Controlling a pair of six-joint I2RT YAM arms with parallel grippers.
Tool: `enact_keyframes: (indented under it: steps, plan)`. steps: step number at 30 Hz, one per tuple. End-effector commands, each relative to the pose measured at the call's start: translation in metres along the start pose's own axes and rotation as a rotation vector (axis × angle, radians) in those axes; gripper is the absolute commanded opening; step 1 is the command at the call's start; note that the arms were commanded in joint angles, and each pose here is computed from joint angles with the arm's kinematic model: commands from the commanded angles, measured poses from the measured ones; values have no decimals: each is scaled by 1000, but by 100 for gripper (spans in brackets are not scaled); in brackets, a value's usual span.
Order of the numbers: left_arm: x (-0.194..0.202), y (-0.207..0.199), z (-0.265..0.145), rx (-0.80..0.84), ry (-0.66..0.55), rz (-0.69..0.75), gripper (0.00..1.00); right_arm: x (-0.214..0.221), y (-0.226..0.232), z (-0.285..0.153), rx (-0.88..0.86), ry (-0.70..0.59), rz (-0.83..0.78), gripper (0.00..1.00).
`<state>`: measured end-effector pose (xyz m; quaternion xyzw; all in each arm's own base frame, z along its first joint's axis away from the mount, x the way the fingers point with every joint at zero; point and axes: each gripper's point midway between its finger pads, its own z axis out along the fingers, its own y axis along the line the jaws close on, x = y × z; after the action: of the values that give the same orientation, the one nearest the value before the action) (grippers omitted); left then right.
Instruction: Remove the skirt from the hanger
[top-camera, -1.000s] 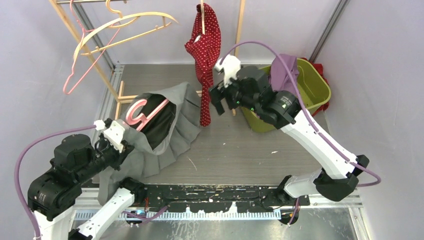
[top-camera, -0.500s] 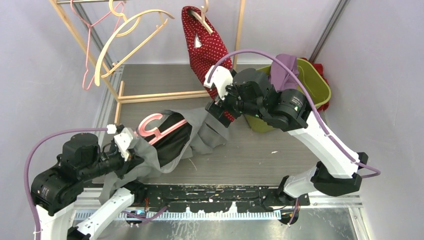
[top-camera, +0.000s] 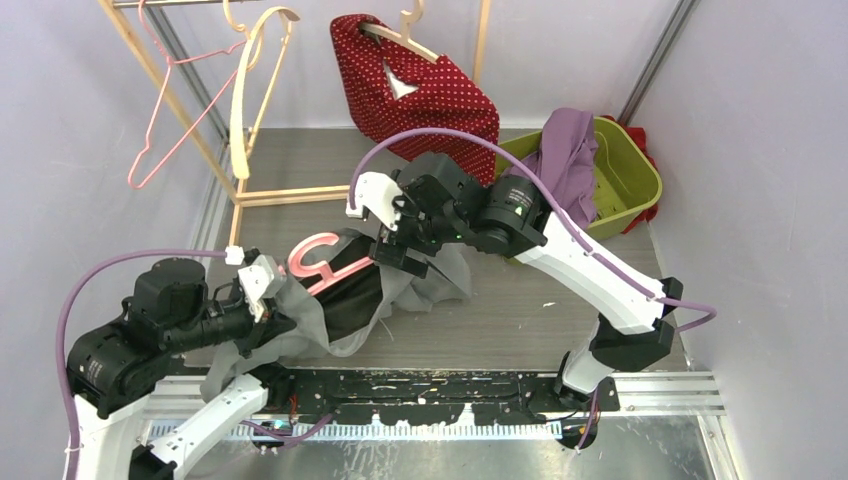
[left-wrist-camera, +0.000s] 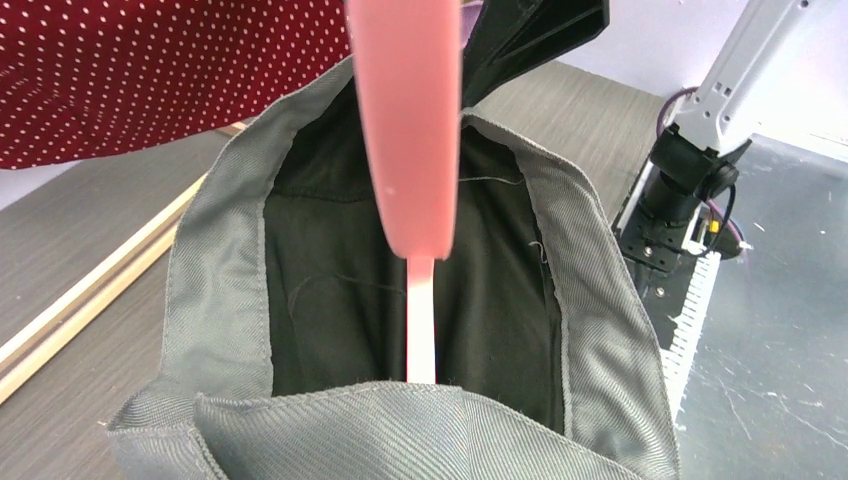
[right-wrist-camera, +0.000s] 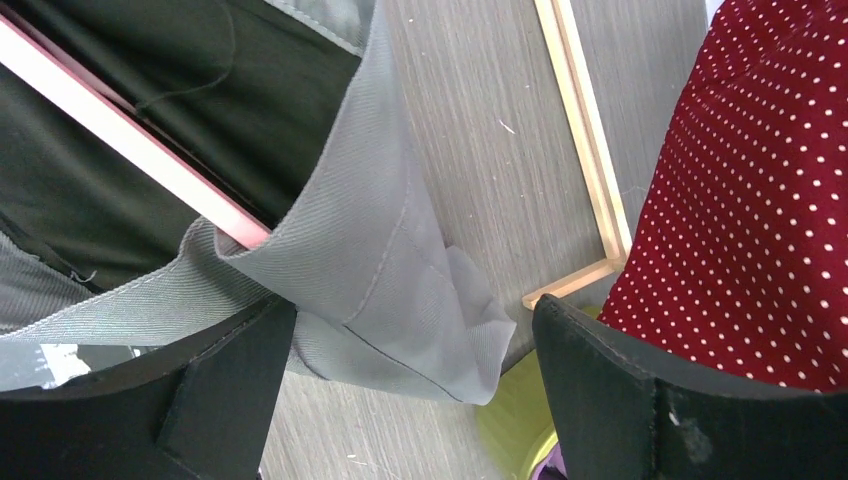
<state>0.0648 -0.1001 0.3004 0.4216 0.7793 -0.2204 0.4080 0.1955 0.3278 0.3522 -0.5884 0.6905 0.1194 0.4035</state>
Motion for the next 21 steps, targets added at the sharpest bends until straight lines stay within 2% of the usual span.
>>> enact_keyframes:
  steps: [1,15,18,19,20,21]
  plan:
    - [-41,0,-5,21,-139,89,0,-17,9,-11,-47,-74,-41,93]
    - [-61,1,-9,18,-201,133,0,-5,35,23,-138,-83,-21,89]
    - [-65,3,-9,11,-213,138,0,-3,33,25,-126,-79,-25,82]
    - [-67,4,-9,8,-218,139,0,-3,32,25,-119,-77,-26,77]
    - [-68,5,-9,5,-222,141,0,-3,30,26,-109,-75,-28,69]
    - [-70,6,-9,2,-227,144,0,-3,27,25,-97,-72,-28,55]
